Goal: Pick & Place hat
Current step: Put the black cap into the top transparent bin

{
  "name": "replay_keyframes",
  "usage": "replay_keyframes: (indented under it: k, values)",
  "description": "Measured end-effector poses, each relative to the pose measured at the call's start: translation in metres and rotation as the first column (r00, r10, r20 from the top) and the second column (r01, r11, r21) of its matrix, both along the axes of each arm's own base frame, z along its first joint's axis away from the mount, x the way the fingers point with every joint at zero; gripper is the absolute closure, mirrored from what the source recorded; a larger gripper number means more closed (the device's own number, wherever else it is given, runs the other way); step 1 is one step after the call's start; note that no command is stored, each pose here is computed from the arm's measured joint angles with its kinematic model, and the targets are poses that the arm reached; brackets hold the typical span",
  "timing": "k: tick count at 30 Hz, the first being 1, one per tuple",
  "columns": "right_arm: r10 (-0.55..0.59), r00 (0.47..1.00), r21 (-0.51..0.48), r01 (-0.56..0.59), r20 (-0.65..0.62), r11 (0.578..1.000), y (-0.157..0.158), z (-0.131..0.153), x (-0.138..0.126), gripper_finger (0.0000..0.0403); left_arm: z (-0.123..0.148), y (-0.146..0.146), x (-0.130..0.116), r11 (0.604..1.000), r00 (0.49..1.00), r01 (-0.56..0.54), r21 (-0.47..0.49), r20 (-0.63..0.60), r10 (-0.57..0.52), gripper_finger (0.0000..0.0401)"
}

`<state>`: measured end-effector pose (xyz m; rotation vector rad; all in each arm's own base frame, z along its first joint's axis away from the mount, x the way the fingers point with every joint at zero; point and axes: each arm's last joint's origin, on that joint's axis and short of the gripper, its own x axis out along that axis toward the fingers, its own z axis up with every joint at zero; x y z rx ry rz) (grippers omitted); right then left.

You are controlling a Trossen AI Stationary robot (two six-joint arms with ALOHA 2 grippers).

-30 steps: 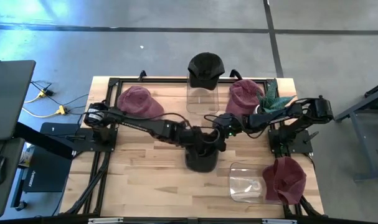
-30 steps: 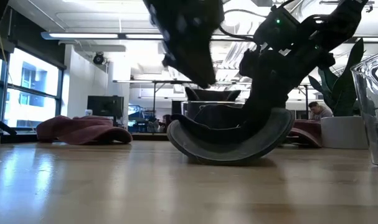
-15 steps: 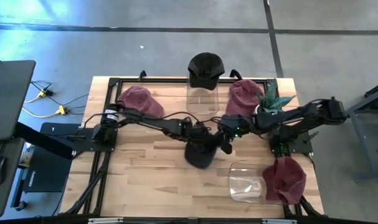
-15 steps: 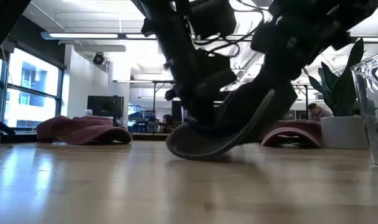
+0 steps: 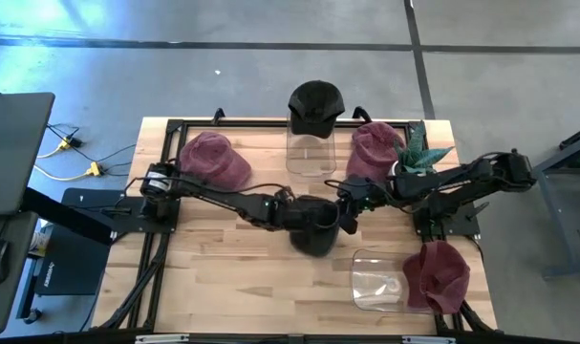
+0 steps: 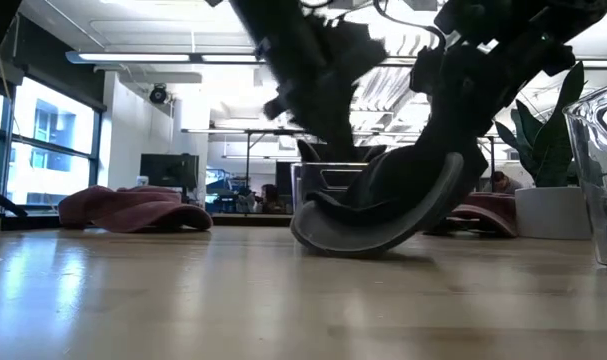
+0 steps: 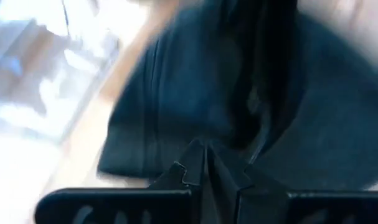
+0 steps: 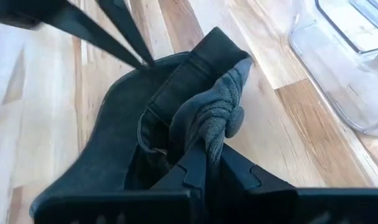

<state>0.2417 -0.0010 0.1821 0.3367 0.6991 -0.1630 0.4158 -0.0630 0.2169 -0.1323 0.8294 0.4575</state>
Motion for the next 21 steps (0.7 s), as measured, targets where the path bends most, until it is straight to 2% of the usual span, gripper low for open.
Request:
replay_keyframes:
  k: [2, 5, 10, 13, 15, 16, 19, 21]
  values:
    - [0.003, 1.000, -0.004, -0.003, -0.001, 1.000, 0.000, 0.000, 0.000, 0.0383, 0.001, 0.000, 0.006, 0.999, 0.999, 0.019, 0.035, 0.046, -0.021, 0.0387]
    - [0.002, 1.000, -0.007, -0.002, 0.003, 1.000, 0.000, 0.000, 0.000, 0.0375, -0.012, 0.005, 0.016, 0.998, 0.998, 0.036, 0.060, 0.053, -0.039, 0.0387]
    - [-0.046, 0.999, -0.073, 0.046, 0.001, 0.996, -0.003, 0.001, -0.001, 0.0329, -0.029, 0.012, 0.026, 0.998, 0.997, 0.058, 0.021, 0.058, -0.059, 0.0387]
    - [-0.076, 0.997, -0.081, 0.075, -0.002, 0.994, -0.007, 0.003, -0.004, 0.0300, -0.040, 0.020, 0.034, 0.999, 0.997, 0.026, 0.028, 0.071, -0.028, 0.0387]
    - [-0.088, 0.996, -0.068, 0.087, -0.014, 0.994, -0.009, 0.006, -0.008, 0.0285, -0.056, 0.025, 0.033, 0.999, 1.000, 0.016, 0.033, 0.013, -0.016, 0.0387]
    - [-0.099, 0.995, -0.055, 0.098, -0.014, 0.994, -0.009, 0.007, -0.010, 0.0280, -0.061, 0.027, 0.030, 0.999, 0.999, 0.017, 0.032, -0.030, -0.016, 0.0387]
    - [-0.123, 0.992, -0.032, 0.122, -0.022, 0.992, -0.010, 0.012, -0.017, 0.0275, -0.057, 0.031, 0.039, 1.000, 0.999, 0.027, -0.008, 0.046, -0.026, 0.0387]
    - [-0.120, 0.993, -0.031, 0.119, -0.020, 0.992, -0.009, 0.015, -0.020, 0.0274, -0.063, 0.032, 0.039, 0.998, 0.999, 0.048, -0.037, 0.025, -0.047, 0.0387]
